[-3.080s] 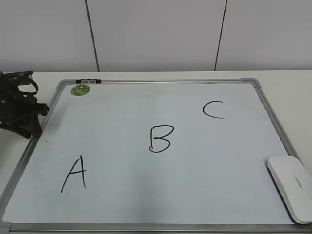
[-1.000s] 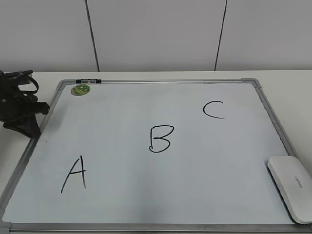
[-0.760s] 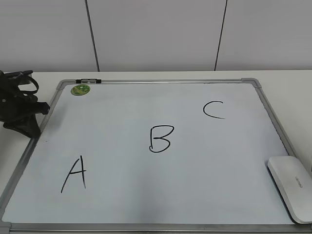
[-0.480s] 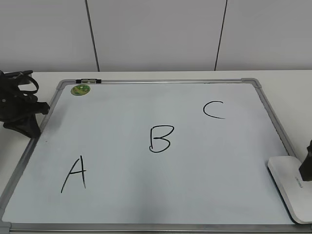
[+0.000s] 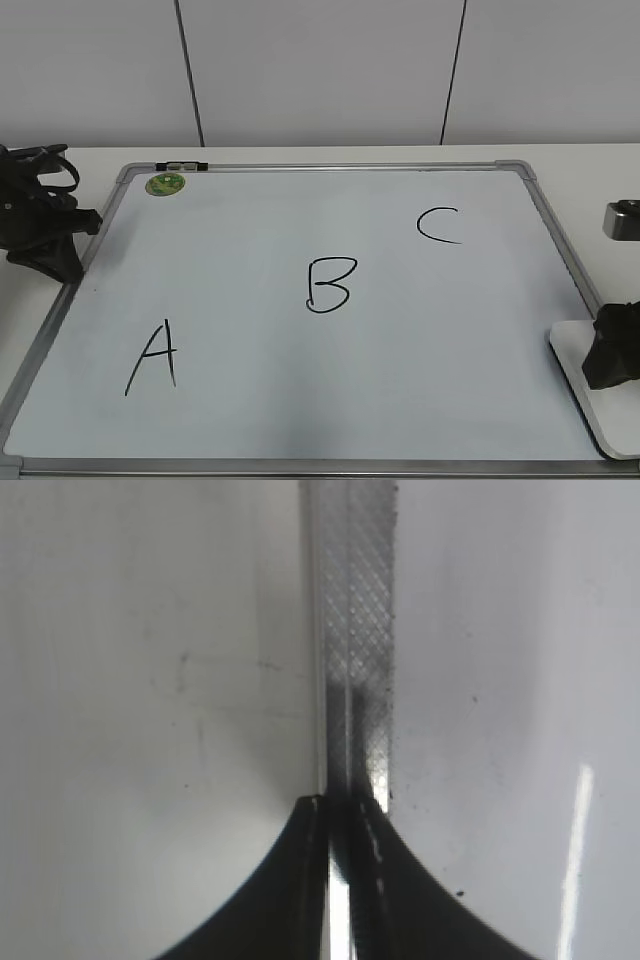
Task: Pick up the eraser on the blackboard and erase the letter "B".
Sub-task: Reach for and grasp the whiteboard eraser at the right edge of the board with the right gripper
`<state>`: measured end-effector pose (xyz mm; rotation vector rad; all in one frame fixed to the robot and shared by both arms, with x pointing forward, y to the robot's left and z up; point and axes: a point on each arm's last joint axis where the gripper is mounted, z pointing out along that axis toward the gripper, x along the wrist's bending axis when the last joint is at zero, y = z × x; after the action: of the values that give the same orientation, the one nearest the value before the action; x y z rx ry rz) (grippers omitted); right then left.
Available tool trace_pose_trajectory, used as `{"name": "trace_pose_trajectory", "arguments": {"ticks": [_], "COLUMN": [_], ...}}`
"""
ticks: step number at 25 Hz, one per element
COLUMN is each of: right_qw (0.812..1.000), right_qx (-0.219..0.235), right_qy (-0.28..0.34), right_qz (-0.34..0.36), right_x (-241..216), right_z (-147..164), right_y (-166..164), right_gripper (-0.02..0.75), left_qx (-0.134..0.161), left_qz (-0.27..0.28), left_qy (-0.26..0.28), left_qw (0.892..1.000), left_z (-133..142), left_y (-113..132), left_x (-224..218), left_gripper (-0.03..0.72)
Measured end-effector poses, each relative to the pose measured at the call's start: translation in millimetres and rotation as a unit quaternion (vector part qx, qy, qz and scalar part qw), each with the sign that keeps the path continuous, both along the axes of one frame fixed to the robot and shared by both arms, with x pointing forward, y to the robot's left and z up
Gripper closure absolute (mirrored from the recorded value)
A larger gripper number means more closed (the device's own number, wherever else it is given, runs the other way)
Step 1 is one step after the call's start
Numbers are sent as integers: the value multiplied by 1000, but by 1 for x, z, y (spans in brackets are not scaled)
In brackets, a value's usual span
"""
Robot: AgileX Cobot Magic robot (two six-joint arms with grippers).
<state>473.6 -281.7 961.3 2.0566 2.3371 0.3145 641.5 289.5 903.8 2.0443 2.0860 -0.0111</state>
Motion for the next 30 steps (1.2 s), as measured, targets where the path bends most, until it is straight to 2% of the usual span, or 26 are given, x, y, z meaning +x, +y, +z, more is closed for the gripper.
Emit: {"name": "trace_pose_trajectory", "arguments": {"ticks": [19, 30], "right_qw": [1000, 1000], "right_qx": [-7, -4], "right_qy": [-7, 22], "right_qz": [-8, -13], "right_x": [17, 20], "right_z": [-23, -40], "right_y": [-1, -1], "right_gripper": [108, 109], "left_qx": [0, 0], "left_qz": [0, 0], "left_qy": [0, 0], "left_qw": [1000, 1000], "left_z": [0, 0], "left_y": [0, 0], "left_x": [0, 0], "left_gripper": [678, 678]}}
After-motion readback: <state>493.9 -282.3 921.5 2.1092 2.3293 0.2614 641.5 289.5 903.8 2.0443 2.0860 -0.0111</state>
